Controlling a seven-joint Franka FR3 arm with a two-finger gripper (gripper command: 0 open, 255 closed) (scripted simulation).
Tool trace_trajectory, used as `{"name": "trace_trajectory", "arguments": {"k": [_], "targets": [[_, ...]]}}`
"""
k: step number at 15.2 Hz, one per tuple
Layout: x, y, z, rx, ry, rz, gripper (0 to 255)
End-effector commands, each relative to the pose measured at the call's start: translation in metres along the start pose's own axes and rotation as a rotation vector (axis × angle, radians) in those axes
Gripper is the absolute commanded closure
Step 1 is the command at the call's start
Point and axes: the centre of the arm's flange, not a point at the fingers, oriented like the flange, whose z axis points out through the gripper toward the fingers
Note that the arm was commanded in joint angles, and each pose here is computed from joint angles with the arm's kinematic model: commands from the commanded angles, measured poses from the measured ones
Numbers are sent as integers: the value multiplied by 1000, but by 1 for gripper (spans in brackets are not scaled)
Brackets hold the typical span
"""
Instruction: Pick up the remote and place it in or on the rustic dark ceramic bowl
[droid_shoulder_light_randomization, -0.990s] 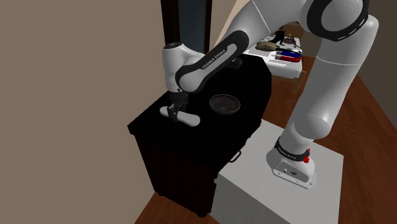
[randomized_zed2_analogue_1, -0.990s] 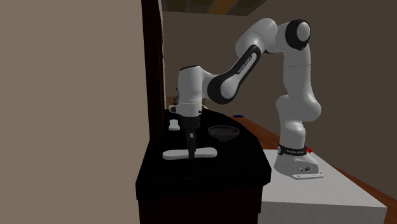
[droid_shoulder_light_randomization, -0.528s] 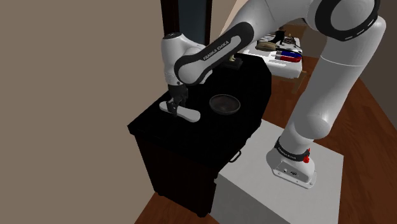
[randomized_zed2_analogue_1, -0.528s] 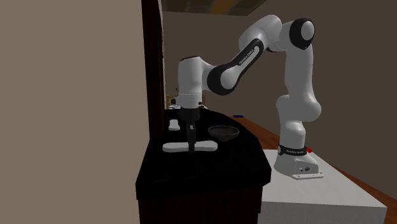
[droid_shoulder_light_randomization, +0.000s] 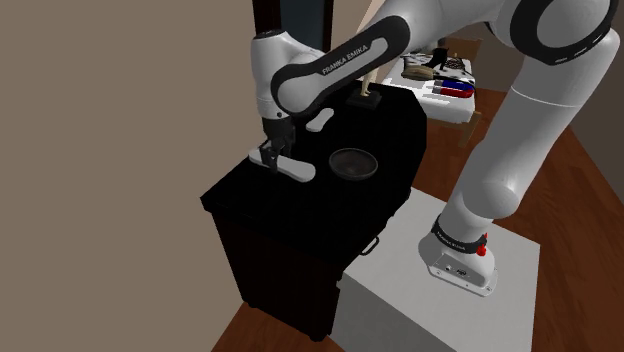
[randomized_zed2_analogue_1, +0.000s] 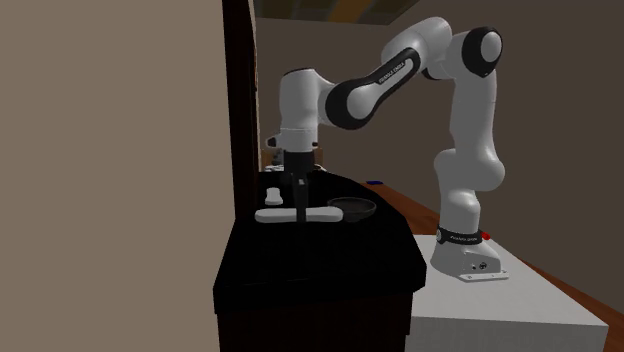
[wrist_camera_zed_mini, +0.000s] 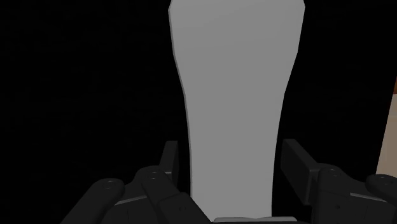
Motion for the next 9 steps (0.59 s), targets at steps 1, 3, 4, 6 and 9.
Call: {"name": "trace_trajectory", "arguments": {"k": [1,3,4,6,9], "targets": [[1,1,-11,0,0,0,255],[1,1,-21,0,0,0,255],[1,1,-26,0,0,0,255],[1,1,-37,0,0,0,255],[1,2,-53,0,0,0,255]]}}
